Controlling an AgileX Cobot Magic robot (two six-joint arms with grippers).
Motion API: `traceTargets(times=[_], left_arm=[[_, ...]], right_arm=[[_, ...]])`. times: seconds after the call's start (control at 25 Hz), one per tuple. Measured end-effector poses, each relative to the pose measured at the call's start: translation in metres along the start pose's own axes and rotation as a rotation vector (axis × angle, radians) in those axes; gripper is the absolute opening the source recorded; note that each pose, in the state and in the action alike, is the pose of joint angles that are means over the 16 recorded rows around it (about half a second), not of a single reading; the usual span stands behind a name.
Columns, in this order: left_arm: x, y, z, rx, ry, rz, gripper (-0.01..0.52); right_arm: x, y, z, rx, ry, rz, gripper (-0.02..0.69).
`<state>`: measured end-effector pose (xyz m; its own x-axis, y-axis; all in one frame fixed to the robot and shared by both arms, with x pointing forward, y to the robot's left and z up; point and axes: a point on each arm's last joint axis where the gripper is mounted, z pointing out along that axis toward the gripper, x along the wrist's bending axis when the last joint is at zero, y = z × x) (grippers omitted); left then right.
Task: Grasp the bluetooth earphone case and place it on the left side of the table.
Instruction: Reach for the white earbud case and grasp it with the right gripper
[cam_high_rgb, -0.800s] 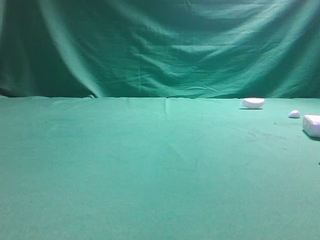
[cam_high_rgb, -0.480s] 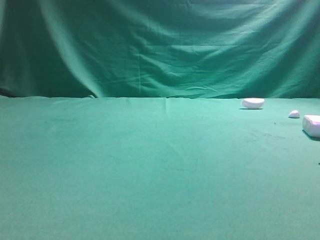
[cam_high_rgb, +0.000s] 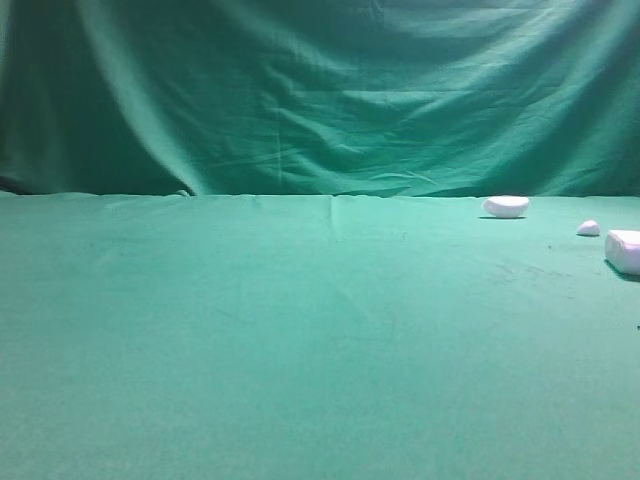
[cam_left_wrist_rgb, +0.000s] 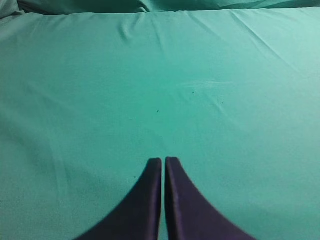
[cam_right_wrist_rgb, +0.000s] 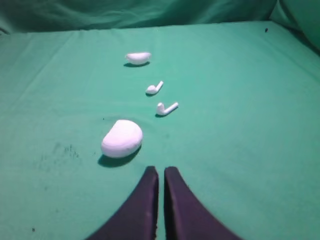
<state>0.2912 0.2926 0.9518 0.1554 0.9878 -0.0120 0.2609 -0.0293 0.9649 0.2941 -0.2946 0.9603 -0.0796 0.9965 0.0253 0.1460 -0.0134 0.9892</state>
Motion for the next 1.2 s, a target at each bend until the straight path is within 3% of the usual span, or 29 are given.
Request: traceTargets(times=[0.24,0.44,0.8,1.2], left_arm=[[0.0,0.0,0.0,0.0,0.0,0.0,0.0],[0.0,0.0,0.0,0.0,0.0,0.0,0.0],[0.0,0.0,0.0,0.0,0.0,0.0,0.0],[0.0,0.0,0.0,0.0,0.0,0.0,0.0]], right_arm=[[0.002,0.025,-0.002,-0.138,0.02,0.063,0.0],[0.003,0.055,0.0,-0.095,0.024,0.133,0.0],[0.007,0.094,0.036,0.357,0.013,0.112,0.0],[0.027,0.098,0.116,0.781,0.132,-0.086,0.018]])
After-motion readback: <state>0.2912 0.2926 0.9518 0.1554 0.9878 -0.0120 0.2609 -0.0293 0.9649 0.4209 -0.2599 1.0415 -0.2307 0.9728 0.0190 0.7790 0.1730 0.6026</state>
